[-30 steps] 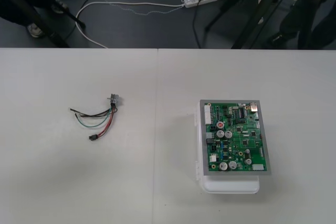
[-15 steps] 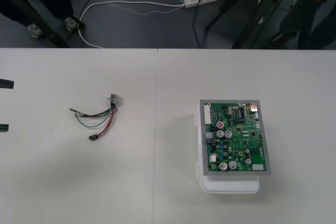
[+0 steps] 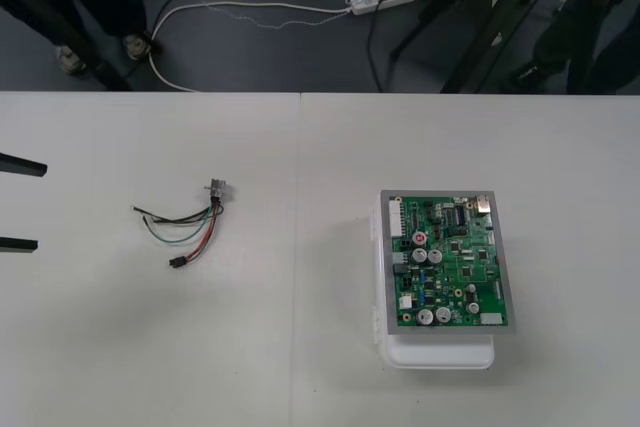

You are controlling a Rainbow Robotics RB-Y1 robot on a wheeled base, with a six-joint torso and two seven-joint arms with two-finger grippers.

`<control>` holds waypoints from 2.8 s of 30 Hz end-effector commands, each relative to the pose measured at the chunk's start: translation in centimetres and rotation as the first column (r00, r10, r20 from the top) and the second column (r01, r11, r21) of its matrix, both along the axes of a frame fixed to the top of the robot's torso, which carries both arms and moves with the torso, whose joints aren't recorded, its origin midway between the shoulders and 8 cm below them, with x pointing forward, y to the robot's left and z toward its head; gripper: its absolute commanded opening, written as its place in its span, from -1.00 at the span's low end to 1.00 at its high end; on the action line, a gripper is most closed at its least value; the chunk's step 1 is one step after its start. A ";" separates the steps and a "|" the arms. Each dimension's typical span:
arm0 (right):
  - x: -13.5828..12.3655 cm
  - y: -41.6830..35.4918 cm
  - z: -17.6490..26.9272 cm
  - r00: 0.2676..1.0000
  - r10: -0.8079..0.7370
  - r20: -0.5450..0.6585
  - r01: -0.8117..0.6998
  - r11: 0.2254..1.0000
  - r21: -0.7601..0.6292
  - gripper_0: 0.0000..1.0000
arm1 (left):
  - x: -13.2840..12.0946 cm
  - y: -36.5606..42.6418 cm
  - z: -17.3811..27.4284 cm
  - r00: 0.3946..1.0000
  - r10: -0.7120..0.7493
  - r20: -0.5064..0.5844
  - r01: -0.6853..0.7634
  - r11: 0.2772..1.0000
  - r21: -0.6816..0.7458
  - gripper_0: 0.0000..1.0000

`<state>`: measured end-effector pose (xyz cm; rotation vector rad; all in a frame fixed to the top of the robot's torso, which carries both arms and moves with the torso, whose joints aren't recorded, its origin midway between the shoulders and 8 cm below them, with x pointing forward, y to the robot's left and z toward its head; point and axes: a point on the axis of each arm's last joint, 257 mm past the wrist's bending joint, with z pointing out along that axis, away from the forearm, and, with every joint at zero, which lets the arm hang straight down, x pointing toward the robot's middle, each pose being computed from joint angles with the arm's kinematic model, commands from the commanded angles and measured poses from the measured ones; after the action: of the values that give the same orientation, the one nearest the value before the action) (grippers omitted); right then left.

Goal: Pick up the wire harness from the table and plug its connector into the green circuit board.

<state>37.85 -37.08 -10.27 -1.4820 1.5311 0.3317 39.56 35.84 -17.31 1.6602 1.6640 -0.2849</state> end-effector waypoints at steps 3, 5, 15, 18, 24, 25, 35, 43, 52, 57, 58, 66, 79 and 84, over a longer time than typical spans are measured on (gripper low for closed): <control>-0.4 0.2 -0.9 1.000 0.000 -0.018 0.001 1.000 0.023 1.00 | 3.3 -2.1 3.1 0.982 -0.105 0.159 0.083 0.987 0.137 1.00; -0.4 0.4 -0.6 1.000 0.005 -0.013 -0.004 0.999 0.035 1.00 | 3.4 -3.0 3.4 0.974 -0.138 0.178 0.109 0.981 0.162 1.00; -0.5 1.7 -0.4 1.000 0.025 0.010 -0.026 0.995 0.100 1.00 | 4.5 -7.5 3.6 0.861 -0.388 0.328 0.250 0.885 0.393 1.00; -0.5 2.2 -0.5 0.999 0.030 0.016 -0.031 0.992 0.123 1.00 | 5.1 -8.4 3.8 0.790 -0.488 0.372 0.279 0.825 0.491 1.00; -0.7 3.2 -0.4 0.999 0.043 0.028 -0.047 0.986 0.158 1.00 | 6.1 -9.9 4.1 0.646 -0.643 0.413 0.298 0.709 0.639 1.00; -0.7 3.4 -0.3 0.998 0.048 0.033 -0.053 0.985 0.161 1.00 | 6.2 -9.9 4.1 0.631 -0.655 0.415 0.296 0.698 0.652 1.00; -1.2 6.5 0.6 0.993 0.097 0.061 -0.109 0.967 0.232 1.00 | 6.8 -13.0 4.9 0.302 -0.882 0.361 0.254 0.440 0.862 1.00; -1.4 8.3 0.3 0.993 0.105 0.061 -0.119 0.944 0.309 1.00 | 6.7 -15.9 2.8 0.062 -0.966 0.252 0.221 0.260 0.940 1.00; -1.7 11.1 0.0 0.990 0.129 0.063 -0.143 0.916 0.375 1.00 | 8.0 -17.2 1.2 -0.104 -0.984 0.148 0.133 0.133 0.982 1.00; -1.8 12.8 0.4 0.986 0.147 0.076 -0.165 0.906 0.391 1.00 | 9.7 -17.0 0.3 -0.149 -0.984 0.100 0.075 0.090 0.993 1.00; -1.9 13.0 0.4 0.986 0.149 0.074 -0.166 0.902 0.398 1.00 | 9.8 -17.1 0.1 -0.154 -0.983 0.097 0.069 0.088 0.994 1.00; -2.2 16.3 0.5 0.981 0.187 0.046 -0.183 0.837 0.516 1.00 | 11.6 -17.5 -0.8 -0.217 -0.975 0.042 -0.024 0.048 0.999 1.00; -3.3 19.6 -0.2 0.968 0.251 0.028 -0.224 0.804 0.550 1.00 | 12.7 -17.0 -1.7 -0.240 -0.970 -0.020 -0.066 -0.004 0.998 1.00; -3.6 20.8 -0.5 0.959 0.284 0.014 -0.244 0.797 0.552 1.00 | 12.7 -17.1 -1.9 -0.238 -0.971 -0.017 -0.065 -0.001 0.998 1.00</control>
<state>34.98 -18.09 -11.21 -1.2192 1.1337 0.8431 50.44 20.43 -21.92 2.5074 -0.5939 1.0496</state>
